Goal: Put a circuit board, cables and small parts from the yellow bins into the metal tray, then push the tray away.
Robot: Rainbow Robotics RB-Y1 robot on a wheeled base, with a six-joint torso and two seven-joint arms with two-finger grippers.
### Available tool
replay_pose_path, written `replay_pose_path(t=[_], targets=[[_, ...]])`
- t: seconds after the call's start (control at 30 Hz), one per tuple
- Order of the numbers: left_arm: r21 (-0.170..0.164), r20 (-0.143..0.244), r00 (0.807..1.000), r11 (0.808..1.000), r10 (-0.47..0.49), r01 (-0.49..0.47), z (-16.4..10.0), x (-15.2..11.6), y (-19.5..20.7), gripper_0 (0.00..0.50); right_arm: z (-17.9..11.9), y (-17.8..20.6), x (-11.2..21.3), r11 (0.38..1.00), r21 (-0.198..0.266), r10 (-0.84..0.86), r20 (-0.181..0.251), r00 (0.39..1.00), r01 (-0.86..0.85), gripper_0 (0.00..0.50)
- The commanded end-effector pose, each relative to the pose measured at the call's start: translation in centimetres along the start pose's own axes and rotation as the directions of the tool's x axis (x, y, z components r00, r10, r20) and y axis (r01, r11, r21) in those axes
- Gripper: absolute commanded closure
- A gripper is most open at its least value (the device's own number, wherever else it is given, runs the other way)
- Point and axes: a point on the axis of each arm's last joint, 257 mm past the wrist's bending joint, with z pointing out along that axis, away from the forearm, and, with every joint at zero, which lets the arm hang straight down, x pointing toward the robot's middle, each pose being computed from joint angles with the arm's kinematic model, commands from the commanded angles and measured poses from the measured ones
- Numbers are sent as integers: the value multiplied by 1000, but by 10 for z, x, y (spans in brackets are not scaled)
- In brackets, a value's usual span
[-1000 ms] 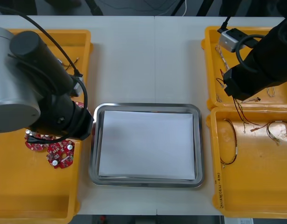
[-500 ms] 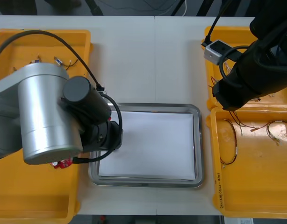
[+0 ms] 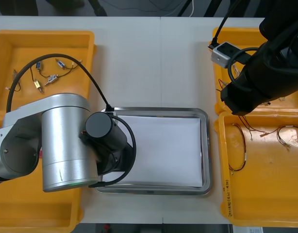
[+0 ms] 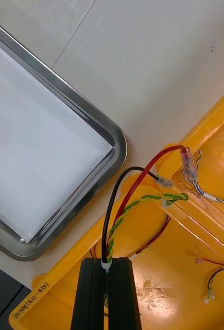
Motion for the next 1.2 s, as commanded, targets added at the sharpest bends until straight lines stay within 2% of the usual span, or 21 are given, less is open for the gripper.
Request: replay_pose_path(t=[0.03, 0.27, 0.37, 0.5, 1.0, 1.2], targets=[[31, 24, 999, 998, -48, 48, 6, -9, -18, 500, -12, 4, -14, 997, 25, -73, 37, 997, 72, 500], [46, 28, 997, 996, -72, 71, 27, -9, -28, 500, -12, 4, -14, 997, 23, -74, 36, 997, 73, 500], [44, 38, 997, 997, -71, 69, 35, -8, -29, 500, -12, 5, -13, 997, 23, -74, 35, 997, 74, 500], [41, 33, 997, 997, -71, 69, 43, -2, -29, 500, -10, 6, -12, 997, 22, -81, 27, 996, 80, 500], [39, 15, 997, 997, -71, 70, 53, 17, -31, 500, -8, 7, -11, 996, 25, -82, 22, 996, 82, 500], [44, 13, 997, 996, -81, 80, 55, 20, -32, 497, -4, 12, -7, 995, 12, -102, 5, 995, 102, 500]])
